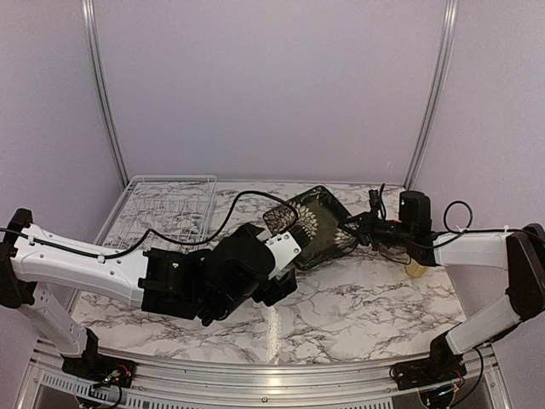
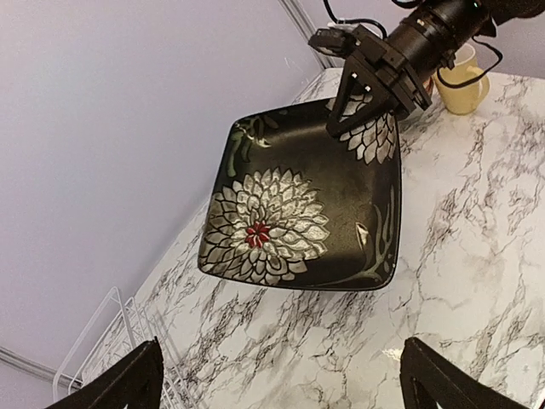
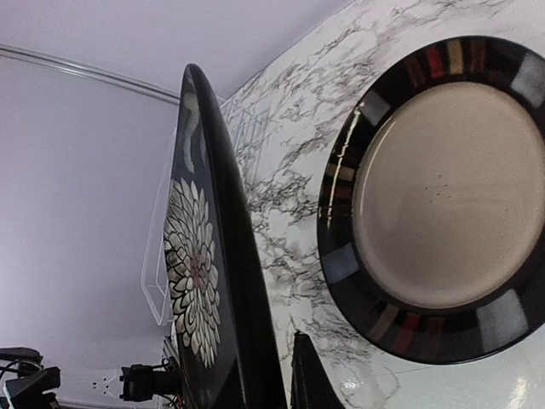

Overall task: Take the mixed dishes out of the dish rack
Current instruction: Place the plate with another plate.

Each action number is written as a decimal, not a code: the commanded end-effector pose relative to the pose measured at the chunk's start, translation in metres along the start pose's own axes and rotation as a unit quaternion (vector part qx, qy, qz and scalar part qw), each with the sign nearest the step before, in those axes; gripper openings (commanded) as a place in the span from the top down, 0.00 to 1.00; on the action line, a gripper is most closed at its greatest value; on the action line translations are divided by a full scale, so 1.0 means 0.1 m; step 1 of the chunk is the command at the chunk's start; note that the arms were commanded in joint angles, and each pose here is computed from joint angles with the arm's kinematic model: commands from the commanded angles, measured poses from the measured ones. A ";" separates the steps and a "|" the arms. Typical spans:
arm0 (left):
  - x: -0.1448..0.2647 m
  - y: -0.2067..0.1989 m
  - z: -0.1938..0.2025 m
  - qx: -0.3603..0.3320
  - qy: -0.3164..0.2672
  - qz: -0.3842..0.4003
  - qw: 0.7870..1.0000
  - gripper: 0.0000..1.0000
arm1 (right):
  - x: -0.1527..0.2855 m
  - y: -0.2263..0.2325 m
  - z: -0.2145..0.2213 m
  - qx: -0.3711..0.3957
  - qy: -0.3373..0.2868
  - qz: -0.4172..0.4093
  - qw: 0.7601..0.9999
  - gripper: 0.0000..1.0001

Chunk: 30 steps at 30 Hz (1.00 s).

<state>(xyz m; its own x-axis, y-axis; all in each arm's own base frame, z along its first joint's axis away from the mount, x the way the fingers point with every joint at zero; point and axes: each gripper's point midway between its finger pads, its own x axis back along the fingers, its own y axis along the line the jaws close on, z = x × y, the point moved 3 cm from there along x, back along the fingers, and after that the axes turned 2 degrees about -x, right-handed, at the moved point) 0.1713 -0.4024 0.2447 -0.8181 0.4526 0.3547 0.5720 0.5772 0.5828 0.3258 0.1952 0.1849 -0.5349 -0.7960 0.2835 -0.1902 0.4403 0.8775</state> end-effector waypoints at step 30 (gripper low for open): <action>0.54 1.61 0.70 0.435 -0.057 0.004 0.899 0.01 | -0.26 -0.71 -0.84 0.056 0.015 0.090 0.994 0.98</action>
<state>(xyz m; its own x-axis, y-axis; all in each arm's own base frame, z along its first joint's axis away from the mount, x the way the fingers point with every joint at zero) 0.2239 -0.2472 0.3072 -0.8353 0.4918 0.2459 0.4592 0.8699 -0.1800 0.4062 0.1473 0.1250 -0.5207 -0.6900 0.5028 -0.0841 0.6275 0.7740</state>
